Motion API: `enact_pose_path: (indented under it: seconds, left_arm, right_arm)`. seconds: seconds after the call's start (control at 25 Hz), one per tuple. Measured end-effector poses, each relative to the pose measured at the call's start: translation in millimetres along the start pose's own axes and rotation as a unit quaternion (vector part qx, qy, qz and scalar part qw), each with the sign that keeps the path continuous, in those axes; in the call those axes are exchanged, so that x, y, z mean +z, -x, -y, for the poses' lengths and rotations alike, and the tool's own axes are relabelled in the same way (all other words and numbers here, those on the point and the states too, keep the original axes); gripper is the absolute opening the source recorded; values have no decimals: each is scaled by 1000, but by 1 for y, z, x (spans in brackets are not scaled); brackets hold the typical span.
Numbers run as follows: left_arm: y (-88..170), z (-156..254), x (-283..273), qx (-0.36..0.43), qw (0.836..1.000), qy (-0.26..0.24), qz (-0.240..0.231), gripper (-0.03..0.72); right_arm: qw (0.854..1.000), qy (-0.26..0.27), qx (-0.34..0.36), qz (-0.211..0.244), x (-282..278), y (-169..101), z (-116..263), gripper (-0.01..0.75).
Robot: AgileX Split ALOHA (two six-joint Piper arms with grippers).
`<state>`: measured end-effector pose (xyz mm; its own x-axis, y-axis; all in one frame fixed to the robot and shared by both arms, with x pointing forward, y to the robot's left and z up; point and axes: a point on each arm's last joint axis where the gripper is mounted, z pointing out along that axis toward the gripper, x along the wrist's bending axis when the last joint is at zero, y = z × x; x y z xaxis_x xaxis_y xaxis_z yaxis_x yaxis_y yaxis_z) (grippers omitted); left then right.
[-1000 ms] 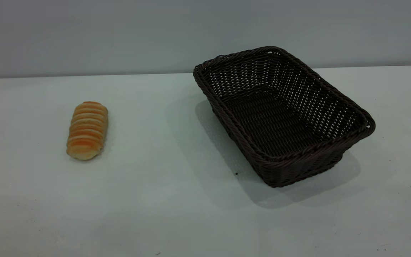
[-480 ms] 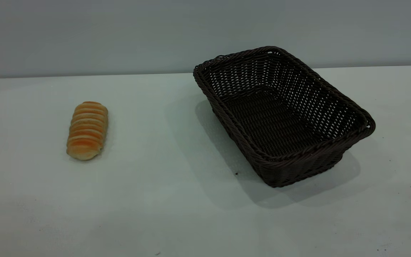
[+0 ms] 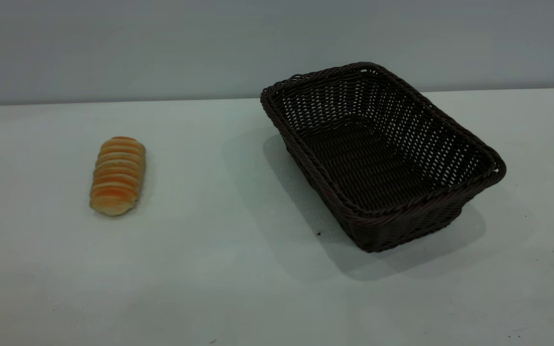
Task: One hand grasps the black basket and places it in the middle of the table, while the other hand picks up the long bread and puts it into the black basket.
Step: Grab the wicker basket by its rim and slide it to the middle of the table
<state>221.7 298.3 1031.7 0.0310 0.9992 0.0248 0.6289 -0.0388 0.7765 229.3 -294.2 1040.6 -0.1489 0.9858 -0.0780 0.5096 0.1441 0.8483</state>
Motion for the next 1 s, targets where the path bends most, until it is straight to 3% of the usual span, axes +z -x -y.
enact_pose_path:
  seconds: [0.24,0.44,0.56,0.68,0.8,1.0]
  left_arm:
    - [0,0,0,0,1000,1,0,447]
    - [1,-17,-5,-14,998,67,9,447]
    - [2,-32,3,-22,999,36,20,447]
    - [0,-53,16,-26,999,-16,21,447]
    - [-1,-76,28,-28,998,-50,22,447]
    - [-4,-107,48,-33,998,-55,20,447]
  right_arm:
    - [1000,0,0,0,0,0,0,483]
    - [1000,4,-3,-15,1,-2,-6,483]
    - [998,-16,5,-53,15,-6,-23,483]
    - [992,-71,16,-108,40,-11,-39,483]
    - [978,-123,27,-165,69,-17,-52,490]
    - [950,-193,42,-241,119,-24,-62,524]
